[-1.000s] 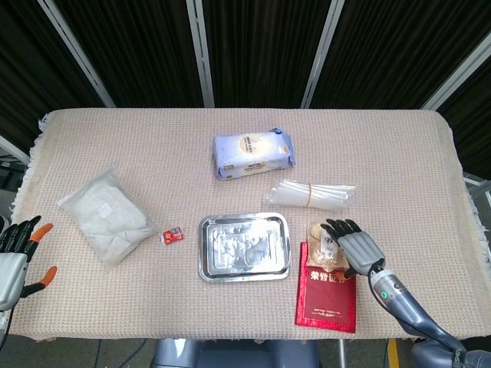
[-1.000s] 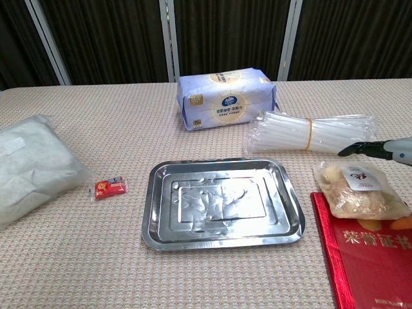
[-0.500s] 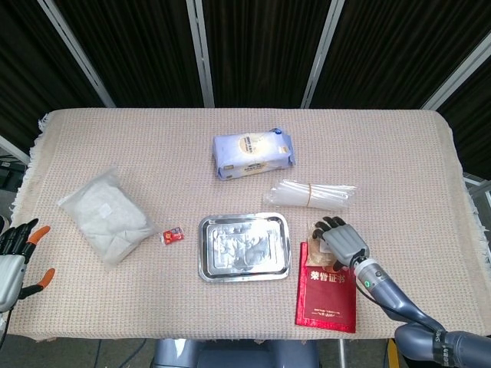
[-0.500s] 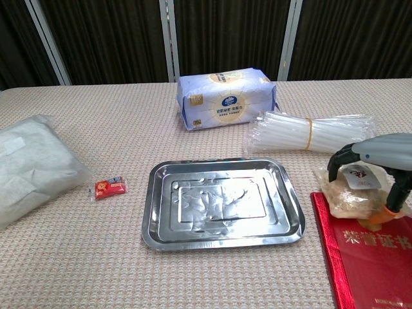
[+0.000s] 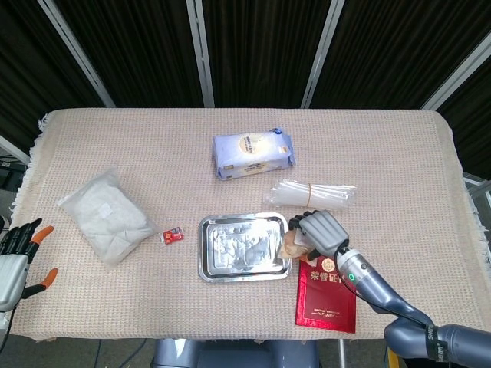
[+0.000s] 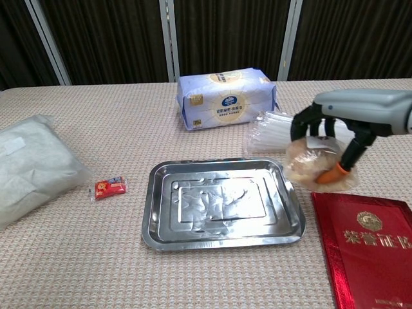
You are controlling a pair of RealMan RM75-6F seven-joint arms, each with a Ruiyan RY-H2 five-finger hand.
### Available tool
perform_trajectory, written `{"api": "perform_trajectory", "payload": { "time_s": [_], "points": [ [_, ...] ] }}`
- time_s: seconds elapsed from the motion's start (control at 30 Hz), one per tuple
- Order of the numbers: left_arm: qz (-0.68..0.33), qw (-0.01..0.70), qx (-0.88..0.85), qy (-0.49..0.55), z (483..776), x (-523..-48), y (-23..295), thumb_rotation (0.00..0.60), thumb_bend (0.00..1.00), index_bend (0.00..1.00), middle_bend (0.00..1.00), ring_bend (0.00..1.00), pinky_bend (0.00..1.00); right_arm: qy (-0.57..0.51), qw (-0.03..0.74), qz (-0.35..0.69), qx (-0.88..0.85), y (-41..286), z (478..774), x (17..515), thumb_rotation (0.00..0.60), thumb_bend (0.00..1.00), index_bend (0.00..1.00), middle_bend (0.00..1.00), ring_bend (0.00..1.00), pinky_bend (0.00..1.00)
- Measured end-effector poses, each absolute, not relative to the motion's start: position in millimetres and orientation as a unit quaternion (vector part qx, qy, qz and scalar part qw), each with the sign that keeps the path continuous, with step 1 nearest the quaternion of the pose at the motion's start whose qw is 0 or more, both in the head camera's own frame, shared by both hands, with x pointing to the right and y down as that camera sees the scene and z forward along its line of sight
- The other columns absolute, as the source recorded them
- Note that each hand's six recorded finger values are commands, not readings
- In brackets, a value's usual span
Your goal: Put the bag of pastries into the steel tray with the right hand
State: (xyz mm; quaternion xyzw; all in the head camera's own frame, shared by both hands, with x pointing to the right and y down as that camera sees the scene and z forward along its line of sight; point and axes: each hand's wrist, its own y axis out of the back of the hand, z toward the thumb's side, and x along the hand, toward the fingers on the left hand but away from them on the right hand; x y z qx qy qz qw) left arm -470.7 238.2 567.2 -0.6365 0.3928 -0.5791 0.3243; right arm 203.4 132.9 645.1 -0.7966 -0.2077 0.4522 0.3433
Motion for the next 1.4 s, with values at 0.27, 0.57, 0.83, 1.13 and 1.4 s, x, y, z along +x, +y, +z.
{"api": "perform_trajectory", "payload": {
  "time_s": [0.27,0.57,0.83,1.13,1.4],
  "points": [
    [-0.585,0.321,-0.633,0.392,568.6,-474.0,239.6,0.6,0.31,0.13,0.0,0.0,0.0,-0.206,0.317,0.368,-0.849,131.1,644.1,127.0,0.6,0.16,0.56,0.39,0.34,0.47],
    [-0.595,0.315,-0.627,0.392,568.8,-481.2,242.1,0.6,0.32,0.13,0.0,0.0,0.0,-0.192,0.319,0.354,-0.858,129.9,658.2,84.9,0.6,0.16,0.05,0.05,0.02,0.14],
    [-0.601,0.312,-0.621,0.394,567.8,-488.9,243.3,0.6,0.32,0.13,0.0,0.0,0.0,-0.183,0.343,0.377,-0.841,124.5,660.6,88.1,0.6,0.16,0.0,0.0,0.0,0.04],
    [-0.587,0.318,-0.63,0.396,567.5,-480.1,238.4,0.6,0.32,0.13,0.0,0.0,0.0,-0.242,0.366,0.418,-0.796,113.8,632.9,159.2,0.6,0.16,0.15,0.09,0.0,0.05],
    [-0.579,0.325,-0.632,0.4,563.2,-474.9,235.9,0.6,0.32,0.13,0.0,0.0,0.0,-0.322,0.384,0.473,-0.725,123.5,613.8,244.6,0.6,0.16,0.18,0.1,0.01,0.06]
  ]
}}
